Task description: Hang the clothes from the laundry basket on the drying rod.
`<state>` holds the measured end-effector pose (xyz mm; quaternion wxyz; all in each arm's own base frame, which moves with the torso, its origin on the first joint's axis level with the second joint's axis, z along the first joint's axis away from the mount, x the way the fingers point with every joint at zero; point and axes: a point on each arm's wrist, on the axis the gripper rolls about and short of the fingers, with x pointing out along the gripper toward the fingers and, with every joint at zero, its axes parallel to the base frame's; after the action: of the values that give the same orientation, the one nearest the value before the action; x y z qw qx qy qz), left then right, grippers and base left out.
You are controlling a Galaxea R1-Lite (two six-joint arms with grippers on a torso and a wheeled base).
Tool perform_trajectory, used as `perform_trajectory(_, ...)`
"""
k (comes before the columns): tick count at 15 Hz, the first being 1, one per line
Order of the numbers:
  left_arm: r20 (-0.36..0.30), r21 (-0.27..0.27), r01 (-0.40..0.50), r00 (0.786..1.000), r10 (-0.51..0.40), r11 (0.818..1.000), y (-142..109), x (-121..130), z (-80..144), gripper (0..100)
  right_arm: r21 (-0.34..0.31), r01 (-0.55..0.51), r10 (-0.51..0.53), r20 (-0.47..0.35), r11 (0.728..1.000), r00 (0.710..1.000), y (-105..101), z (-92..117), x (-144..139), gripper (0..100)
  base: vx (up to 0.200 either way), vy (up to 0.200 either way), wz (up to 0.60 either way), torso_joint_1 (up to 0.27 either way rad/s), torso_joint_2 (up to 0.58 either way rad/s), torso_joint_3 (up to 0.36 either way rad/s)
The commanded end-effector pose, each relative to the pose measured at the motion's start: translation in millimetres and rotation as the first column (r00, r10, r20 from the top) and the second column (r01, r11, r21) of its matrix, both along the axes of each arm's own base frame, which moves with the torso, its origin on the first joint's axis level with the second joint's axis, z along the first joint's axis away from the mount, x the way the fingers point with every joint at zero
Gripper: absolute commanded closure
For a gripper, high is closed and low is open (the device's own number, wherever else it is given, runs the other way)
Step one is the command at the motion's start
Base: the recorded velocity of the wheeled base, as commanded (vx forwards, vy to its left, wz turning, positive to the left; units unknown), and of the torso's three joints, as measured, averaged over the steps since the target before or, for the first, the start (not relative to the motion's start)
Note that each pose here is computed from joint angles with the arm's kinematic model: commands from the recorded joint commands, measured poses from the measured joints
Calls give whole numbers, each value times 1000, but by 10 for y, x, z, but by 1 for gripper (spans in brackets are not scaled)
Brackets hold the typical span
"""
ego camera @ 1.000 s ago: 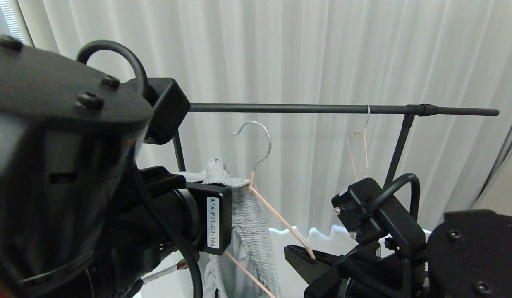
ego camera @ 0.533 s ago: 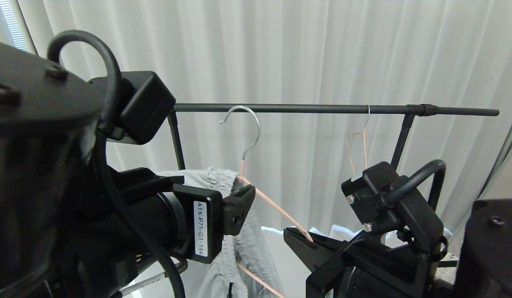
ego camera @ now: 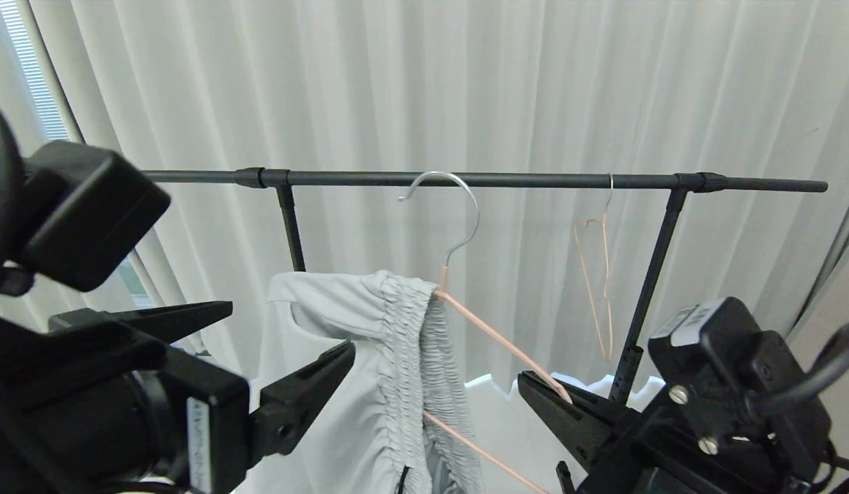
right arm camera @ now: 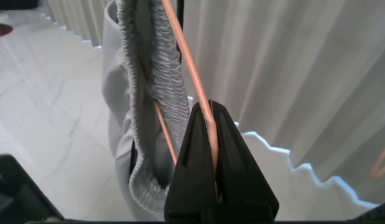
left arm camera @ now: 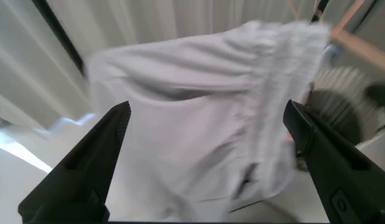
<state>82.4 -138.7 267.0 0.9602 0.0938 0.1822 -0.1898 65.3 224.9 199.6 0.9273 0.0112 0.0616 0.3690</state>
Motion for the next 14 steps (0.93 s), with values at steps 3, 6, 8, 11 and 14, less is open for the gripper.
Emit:
perform_trajectory(3, 32, 59, 277, 960, -279, 959, 564, -278, -112, 0, -4, -65, 65, 24, 998, 998, -429, -26, -169, 100, 0, 0, 0, 0, 0, 0)
perform_trajectory(6, 5, 113, 471, 880, -475, 875, 596, -322, -210, 0, -60, -162, 162, 1, 985, 987, -471, -160, -353, 100, 0, 0, 0, 0, 0, 0)
perform_trajectory(8, -29, 97, 556, 831, -556, 826, 567, -331, -261, 0, -100, -248, 247, -17, 964, 969, -501, -275, -455, 100, 0, 0, 0, 0, 0, 0)
perform_trajectory(11, -50, 71, 630, 777, -628, 773, 523, -333, -394, 0, -110, -315, 314, -26, 943, 949, -492, -302, -521, 100, 0, 0, 0, 0, 0, 0)
perform_trajectory(14, -80, 92, 704, 710, -700, 704, 429, -301, -637, 0, -112, -364, 364, -25, 924, 931, -483, -301, -599, 100, 0, 0, 0, 0, 0, 0)
